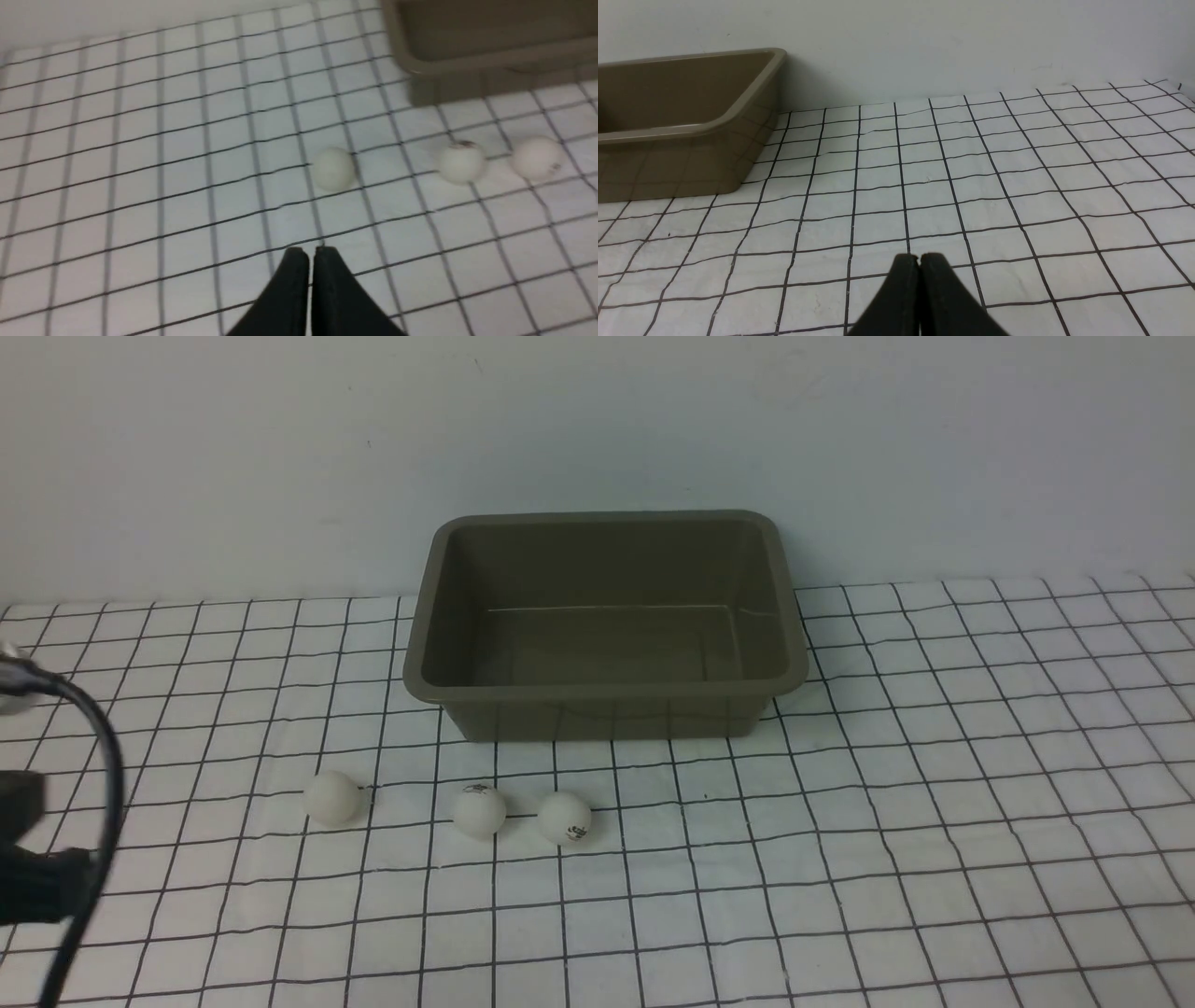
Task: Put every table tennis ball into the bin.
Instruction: Use the left arm to clamp the table tennis ball closest to it
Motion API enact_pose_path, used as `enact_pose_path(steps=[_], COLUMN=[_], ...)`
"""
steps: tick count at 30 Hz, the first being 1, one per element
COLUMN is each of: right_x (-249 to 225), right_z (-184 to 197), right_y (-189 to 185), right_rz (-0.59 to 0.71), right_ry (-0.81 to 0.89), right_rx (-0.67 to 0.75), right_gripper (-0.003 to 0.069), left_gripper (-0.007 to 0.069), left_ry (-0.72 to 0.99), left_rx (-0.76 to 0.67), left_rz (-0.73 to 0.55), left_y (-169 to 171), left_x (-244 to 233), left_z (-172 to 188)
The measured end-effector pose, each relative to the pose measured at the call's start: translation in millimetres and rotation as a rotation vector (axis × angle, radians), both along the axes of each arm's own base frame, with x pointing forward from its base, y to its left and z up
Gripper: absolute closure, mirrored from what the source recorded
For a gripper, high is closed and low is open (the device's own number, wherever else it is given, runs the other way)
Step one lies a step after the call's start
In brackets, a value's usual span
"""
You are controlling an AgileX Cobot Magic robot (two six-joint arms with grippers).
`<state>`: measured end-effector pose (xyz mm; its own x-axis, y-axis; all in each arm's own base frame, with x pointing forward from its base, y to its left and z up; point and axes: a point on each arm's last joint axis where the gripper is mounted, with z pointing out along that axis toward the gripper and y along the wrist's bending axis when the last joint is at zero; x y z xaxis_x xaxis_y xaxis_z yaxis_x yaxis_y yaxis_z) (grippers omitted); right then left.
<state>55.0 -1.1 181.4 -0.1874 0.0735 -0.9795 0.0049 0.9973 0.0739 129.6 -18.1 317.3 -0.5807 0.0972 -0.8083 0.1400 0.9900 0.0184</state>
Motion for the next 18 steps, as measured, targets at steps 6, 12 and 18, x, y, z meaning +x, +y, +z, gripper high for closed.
enact_pose_path(steps=[6,12,18], right_x=[0,0,0], right_z=[0,0,0], right_y=[0,0,0], right_rz=[0.0,0.0,0.0], right_ry=[0.0,0.0,0.0], right_rx=[0.0,0.0,0.0], right_gripper=[0.0676,0.0676,0.0676], left_gripper=[0.0622,0.0558,0.0463], left_ry=[0.05,0.26,0.427], left_rx=[-0.017,0.023,0.05], left_rz=[-0.106,-0.151,-0.171], left_y=[-15,-25,-33], left_x=[29,73,120], left_z=[27,40,29])
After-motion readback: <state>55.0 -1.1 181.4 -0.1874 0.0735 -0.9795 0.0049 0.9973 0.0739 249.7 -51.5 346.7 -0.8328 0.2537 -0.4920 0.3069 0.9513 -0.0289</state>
